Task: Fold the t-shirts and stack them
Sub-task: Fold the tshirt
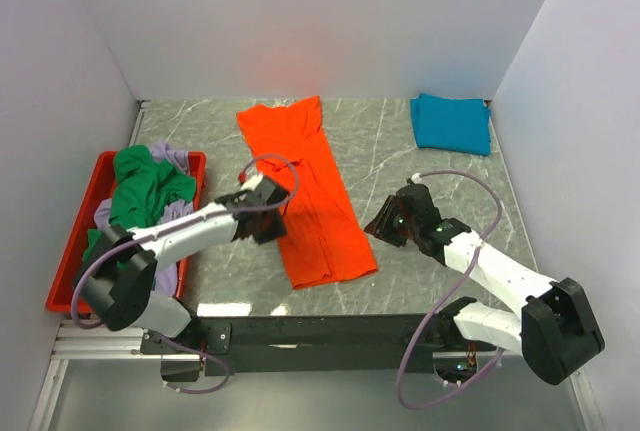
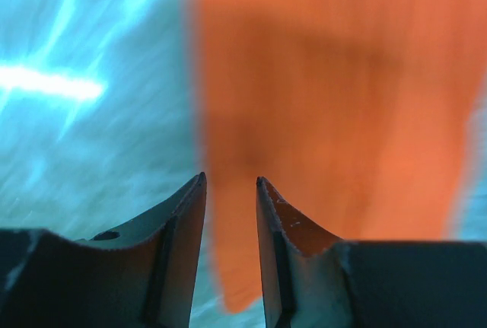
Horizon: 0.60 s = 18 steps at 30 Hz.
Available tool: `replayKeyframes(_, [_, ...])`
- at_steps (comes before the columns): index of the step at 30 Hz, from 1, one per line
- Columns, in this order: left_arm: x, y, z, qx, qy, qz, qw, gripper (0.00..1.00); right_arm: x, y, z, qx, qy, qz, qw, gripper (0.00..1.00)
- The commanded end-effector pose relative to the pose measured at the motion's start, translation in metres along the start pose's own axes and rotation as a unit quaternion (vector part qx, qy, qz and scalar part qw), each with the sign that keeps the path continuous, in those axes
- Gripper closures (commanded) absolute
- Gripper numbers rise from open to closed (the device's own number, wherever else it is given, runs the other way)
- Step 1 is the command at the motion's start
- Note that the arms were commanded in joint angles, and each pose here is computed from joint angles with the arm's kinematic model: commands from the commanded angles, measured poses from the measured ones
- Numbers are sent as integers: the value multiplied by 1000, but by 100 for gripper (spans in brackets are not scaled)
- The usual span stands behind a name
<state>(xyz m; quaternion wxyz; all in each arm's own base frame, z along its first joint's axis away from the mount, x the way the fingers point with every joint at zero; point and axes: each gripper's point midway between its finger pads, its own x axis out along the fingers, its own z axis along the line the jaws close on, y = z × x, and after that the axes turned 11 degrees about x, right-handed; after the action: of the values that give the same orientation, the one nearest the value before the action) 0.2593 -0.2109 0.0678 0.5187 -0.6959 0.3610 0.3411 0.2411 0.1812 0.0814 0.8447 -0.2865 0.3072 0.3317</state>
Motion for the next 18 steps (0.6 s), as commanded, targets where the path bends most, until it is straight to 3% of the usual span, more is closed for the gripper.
replayKeyframes(1, [-9, 20, 3, -48, 5, -15, 999, 62, -4, 6, -14, -49, 16, 28, 998, 59])
replayKeyframes(5, [-16, 62, 4, -29, 19, 15, 999, 60, 1, 13, -29, -54, 30, 41, 997, 59])
replayKeyframes(18, [-24, 127, -6, -5, 57, 61, 996, 49, 10, 32, -55, -58, 52, 73, 994, 58])
